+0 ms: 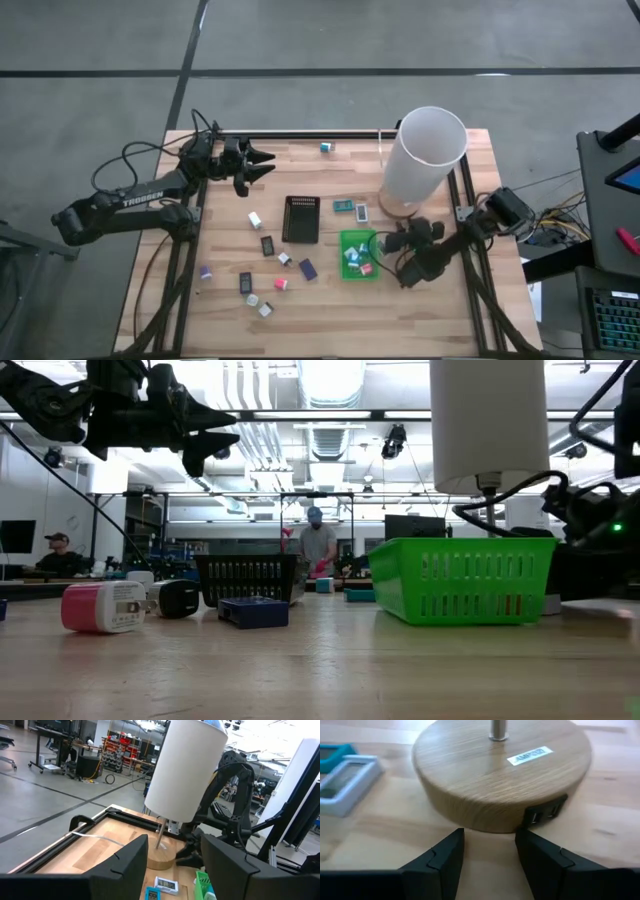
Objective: Pick & Place Office items
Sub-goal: Adjust the white lamp
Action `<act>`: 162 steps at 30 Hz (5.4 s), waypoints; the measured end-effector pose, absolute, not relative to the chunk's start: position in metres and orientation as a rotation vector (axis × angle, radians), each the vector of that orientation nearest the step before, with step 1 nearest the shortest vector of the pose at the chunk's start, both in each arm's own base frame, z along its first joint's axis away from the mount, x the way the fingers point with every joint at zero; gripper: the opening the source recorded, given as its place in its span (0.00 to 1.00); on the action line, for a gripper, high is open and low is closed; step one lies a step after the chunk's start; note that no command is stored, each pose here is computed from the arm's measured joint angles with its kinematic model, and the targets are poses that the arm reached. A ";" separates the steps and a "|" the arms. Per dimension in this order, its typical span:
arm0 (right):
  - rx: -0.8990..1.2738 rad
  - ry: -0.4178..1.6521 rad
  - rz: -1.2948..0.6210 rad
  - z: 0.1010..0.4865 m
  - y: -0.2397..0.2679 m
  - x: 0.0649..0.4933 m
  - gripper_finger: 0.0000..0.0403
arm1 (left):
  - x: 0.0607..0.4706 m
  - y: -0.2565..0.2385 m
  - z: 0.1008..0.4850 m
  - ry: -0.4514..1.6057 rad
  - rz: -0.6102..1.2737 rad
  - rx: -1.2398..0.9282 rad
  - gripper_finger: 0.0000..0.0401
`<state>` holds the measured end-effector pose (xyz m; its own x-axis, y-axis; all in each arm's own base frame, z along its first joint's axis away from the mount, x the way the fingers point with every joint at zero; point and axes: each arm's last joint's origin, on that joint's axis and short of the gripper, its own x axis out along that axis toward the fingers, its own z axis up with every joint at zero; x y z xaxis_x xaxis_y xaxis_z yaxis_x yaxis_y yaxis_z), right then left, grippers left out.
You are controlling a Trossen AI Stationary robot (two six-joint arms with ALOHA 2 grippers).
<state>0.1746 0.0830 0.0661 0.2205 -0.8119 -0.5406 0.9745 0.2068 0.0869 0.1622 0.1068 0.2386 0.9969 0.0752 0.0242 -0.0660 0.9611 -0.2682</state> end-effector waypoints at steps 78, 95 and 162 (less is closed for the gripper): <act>0.414 0.298 -1.714 0.058 -0.002 0.172 0.39 | 0.162 0.107 0.239 -0.034 0.072 -0.271 0.48; 0.556 0.286 -1.512 0.093 0.022 0.178 0.42 | 0.162 0.107 0.239 -0.034 0.071 -0.271 0.47; 0.526 0.274 -1.059 0.173 -0.149 0.422 0.49 | 0.162 0.107 0.238 -0.031 0.071 -0.273 0.47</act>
